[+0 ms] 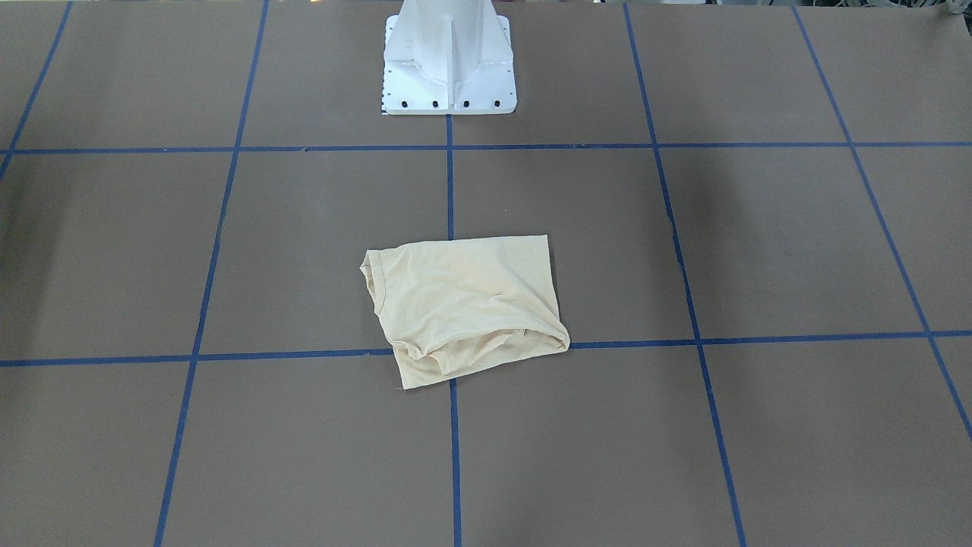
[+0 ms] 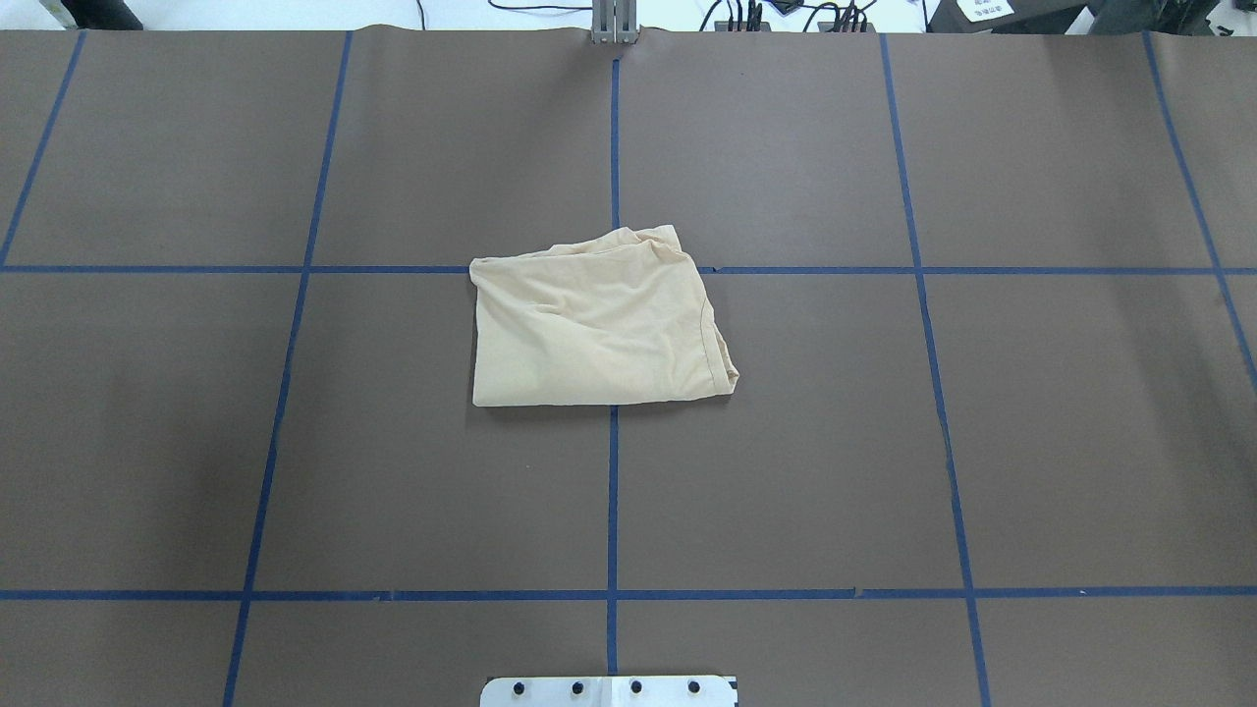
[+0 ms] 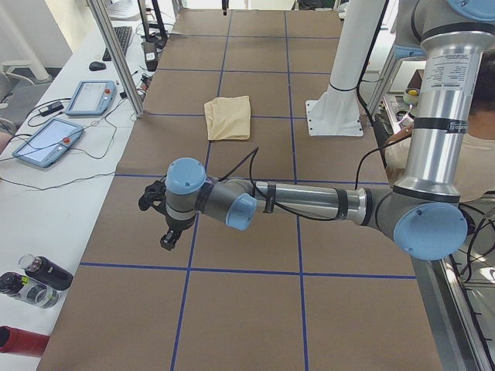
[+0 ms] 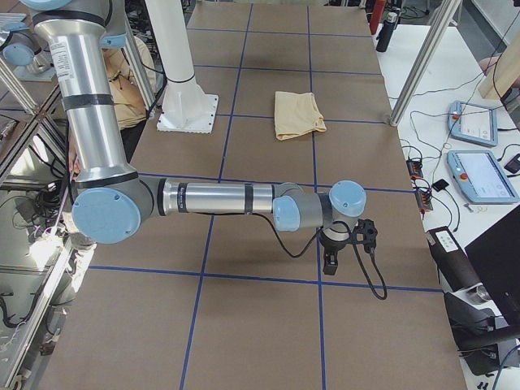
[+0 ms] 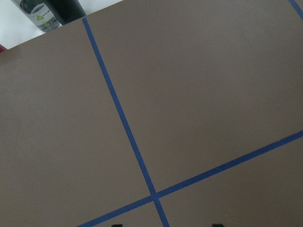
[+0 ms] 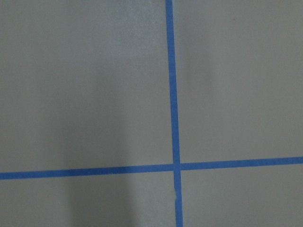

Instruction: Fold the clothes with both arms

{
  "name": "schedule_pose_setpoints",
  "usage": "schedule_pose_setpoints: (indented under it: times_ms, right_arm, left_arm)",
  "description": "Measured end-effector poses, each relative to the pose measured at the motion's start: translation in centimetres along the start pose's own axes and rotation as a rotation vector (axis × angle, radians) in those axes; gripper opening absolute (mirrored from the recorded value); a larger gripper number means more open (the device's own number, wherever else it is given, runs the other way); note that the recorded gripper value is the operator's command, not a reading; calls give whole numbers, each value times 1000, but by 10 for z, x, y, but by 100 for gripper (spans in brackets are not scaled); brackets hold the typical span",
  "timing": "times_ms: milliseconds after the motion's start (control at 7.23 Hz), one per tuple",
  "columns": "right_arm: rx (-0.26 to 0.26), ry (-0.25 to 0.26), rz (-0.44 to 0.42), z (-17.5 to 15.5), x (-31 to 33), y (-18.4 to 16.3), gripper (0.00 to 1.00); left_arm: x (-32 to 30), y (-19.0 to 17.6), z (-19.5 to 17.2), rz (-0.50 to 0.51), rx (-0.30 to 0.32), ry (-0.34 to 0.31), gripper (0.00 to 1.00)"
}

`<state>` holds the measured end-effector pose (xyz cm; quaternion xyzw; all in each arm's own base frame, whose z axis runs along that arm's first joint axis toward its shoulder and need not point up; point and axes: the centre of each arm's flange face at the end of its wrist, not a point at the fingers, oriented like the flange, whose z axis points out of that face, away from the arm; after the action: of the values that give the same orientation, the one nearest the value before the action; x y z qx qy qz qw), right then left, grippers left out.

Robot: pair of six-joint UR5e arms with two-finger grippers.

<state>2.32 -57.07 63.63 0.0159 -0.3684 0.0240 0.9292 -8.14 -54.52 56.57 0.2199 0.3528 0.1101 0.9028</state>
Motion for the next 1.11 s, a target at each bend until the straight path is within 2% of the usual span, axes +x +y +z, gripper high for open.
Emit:
schedule_pose_setpoints:
  times_ms: [277,692,1107]
  right_arm:
    - [-18,-16,-44,-5,15,31,100]
    - [-51,-38,-36,-27,8,73,100]
    - [-57,-43,-29,-40,-3,81,100]
  left_arm:
    - [6,27,-10,-23,-12,-3,100]
    - [9,44,-9,-41,-15,-6,100]
    - [9,44,-8,-42,-11,1,100]
